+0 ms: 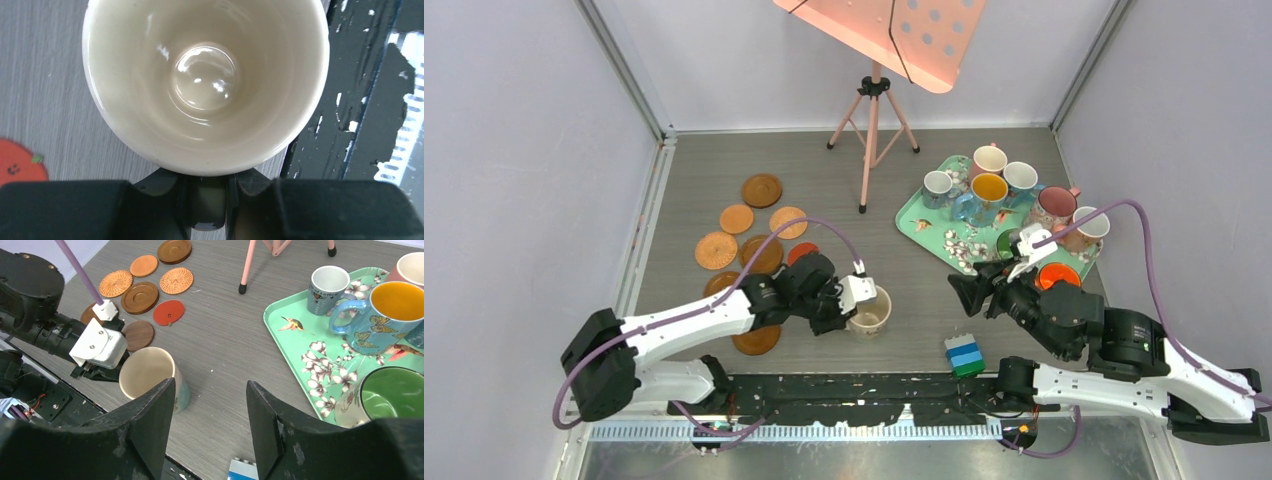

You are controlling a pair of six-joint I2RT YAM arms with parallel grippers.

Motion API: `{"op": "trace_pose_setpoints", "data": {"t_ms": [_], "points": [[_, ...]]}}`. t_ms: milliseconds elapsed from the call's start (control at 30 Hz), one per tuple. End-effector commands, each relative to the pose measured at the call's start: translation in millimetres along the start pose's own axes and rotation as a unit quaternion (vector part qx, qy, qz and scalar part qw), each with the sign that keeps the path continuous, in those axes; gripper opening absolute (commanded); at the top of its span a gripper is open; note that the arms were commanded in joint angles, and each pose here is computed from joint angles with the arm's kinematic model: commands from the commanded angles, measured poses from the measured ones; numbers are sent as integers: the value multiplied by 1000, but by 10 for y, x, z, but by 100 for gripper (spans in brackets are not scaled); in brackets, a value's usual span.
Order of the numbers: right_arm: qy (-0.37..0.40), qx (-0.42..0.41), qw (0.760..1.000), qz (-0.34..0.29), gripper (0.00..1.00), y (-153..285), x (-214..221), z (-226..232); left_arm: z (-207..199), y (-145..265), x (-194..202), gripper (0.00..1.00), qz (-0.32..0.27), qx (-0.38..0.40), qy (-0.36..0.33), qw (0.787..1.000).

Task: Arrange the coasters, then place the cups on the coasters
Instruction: Pick up the cup at the center of the board.

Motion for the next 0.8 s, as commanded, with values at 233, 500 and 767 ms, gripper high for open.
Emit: {"op": "trace_pose_setpoints", "data": {"t_ms": [233,500,767], "points": [[-36,-13,999,30,76,-118,229,135,624,915,-319,0,-71,-296,98,948],[-30,-9,998,57,97,-229,421,187,1085,1837,-290,0,-128,-449,211,859],[-25,-5,998,58,95,-276,460,197,1654,2321,129,0,-133,-514,306,790]]}}
Point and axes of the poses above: each gripper's point midway between its finger pads, its own y axis back along the fingers, its own z axis along the line the jaws close on, x = y × z, the point moved 3 cm from there along y, back along the fingers, and after that the axes turned 9 degrees about -y, right-handed, at the moved point
